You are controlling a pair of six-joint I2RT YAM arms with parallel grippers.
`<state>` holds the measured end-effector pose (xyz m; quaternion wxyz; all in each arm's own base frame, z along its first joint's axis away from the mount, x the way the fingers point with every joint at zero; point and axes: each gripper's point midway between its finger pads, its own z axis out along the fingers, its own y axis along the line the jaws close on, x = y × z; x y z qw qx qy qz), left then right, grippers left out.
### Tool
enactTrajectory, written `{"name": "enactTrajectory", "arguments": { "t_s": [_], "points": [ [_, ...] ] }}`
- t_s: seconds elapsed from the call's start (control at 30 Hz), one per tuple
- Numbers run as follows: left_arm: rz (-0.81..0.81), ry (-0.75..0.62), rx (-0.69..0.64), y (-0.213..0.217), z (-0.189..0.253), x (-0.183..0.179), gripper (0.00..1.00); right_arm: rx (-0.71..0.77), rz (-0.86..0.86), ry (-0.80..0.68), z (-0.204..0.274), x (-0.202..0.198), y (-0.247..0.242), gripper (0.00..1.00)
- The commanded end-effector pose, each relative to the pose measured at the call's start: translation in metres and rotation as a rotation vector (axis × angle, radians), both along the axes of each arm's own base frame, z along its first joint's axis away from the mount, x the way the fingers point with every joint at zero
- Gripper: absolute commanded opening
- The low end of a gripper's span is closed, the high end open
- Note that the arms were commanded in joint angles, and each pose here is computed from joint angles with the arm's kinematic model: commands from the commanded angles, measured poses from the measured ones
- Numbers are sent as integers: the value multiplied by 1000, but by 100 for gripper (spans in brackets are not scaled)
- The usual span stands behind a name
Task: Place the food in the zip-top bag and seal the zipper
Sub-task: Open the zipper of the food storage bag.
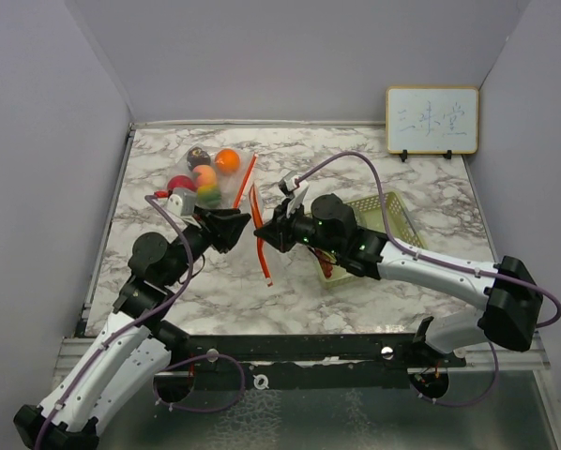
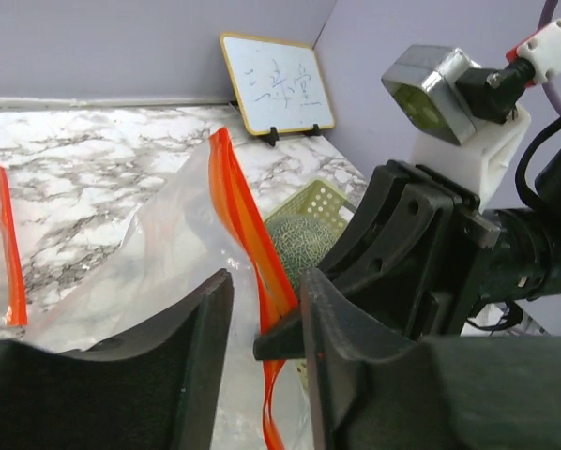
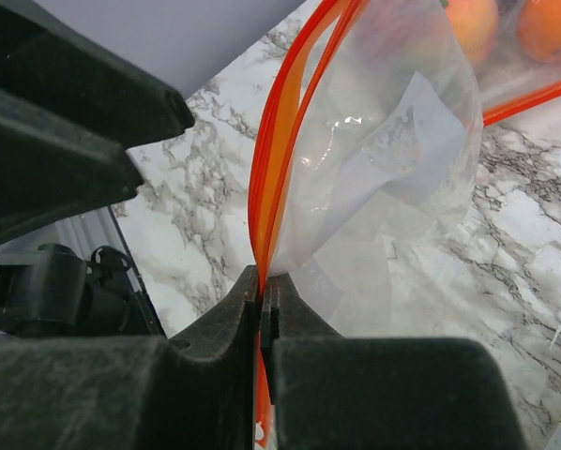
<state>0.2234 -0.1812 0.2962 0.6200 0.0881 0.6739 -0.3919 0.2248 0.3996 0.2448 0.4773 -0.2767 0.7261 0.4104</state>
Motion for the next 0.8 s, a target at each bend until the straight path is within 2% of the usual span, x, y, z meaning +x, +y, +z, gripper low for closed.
{"name": "enactTrajectory", "arguments": {
  "t_s": [0.0, 0.07, 0.2, 0.4, 0.53, 0.77],
  "points": [
    [-8, -37, -93, -8, 25, 10, 33, 44, 58, -53, 18, -11, -2, 2],
    [-32, -8, -87, -14, 16, 13, 27, 45, 61, -57, 20, -11, -2, 2],
    [-51, 35, -80, -20, 0, 15, 25, 48, 63, -61, 22, -12, -3, 2],
    [-52, 43, -103, -21, -3, 16, 47, 49, 75, -59, 20, -13, -1, 2],
    [-81, 49, -113, -26, -3, 14, 52, 48, 79, -59, 19, -12, 1, 2],
    [-90, 77, -79, -29, -18, 17, 31, 54, 87, -66, 22, -14, 1, 2]
  ]
}}
